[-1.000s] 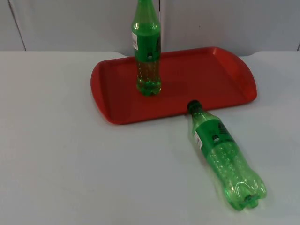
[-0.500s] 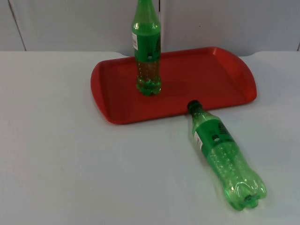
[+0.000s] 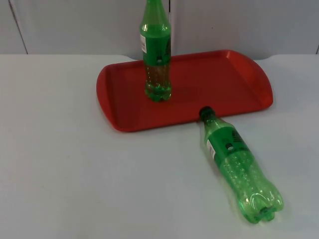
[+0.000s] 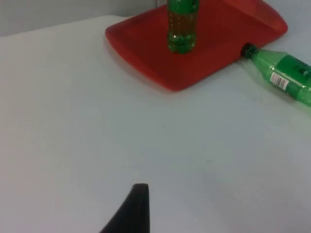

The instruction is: Place the bottle upright on the tray.

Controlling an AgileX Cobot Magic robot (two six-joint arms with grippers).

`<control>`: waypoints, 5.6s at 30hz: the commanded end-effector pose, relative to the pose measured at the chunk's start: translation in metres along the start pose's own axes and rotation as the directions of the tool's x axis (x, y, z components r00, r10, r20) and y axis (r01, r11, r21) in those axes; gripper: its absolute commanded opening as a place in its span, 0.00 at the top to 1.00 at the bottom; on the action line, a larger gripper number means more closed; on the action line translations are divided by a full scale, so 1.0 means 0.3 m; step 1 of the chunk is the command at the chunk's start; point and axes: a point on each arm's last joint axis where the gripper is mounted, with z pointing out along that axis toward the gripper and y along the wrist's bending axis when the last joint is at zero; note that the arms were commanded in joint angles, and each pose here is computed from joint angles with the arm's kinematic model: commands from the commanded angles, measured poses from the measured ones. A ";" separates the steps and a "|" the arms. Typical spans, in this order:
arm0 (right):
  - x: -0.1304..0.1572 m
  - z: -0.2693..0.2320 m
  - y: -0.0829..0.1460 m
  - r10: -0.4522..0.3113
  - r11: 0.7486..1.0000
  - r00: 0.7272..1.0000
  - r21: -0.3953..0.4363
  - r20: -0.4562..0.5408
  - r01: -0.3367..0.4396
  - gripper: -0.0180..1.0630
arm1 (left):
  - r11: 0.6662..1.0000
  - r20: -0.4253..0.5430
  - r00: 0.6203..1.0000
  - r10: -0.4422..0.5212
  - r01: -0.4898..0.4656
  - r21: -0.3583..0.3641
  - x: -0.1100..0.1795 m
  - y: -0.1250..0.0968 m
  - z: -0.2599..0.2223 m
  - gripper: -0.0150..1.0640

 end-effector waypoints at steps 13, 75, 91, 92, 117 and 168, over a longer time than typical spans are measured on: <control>-0.001 -0.001 0.001 0.006 1.000 1.000 0.003 0.010 -0.006 0.02 | 1.000 -0.002 1.000 -0.003 0.003 -0.010 0.004 0.003 0.002 0.01; -0.003 -0.002 0.015 0.037 0.998 0.999 -0.044 0.013 -0.037 0.02 | 1.000 -0.002 1.000 -0.003 0.003 -0.010 0.004 0.003 0.002 0.01; -0.274 0.063 0.019 0.041 0.998 0.996 -0.054 -0.076 -0.045 0.02 | 1.000 -0.002 1.000 -0.003 0.003 -0.010 0.004 0.003 0.002 0.01; -0.299 0.084 0.019 0.040 0.998 0.994 -0.053 -0.099 -0.046 0.02 | 1.000 -0.002 1.000 -0.003 0.003 -0.010 0.004 0.003 0.002 0.01; -0.571 0.668 0.044 0.023 0.993 0.873 -0.089 -0.487 -0.076 0.03 | 1.000 -0.002 1.000 -0.003 0.003 -0.010 0.004 0.003 0.002 0.01; -0.121 1.361 0.744 -0.153 0.987 0.659 -0.150 -0.736 0.062 0.05 | 1.000 -0.002 1.000 -0.003 0.003 -0.010 0.004 0.003 0.002 0.01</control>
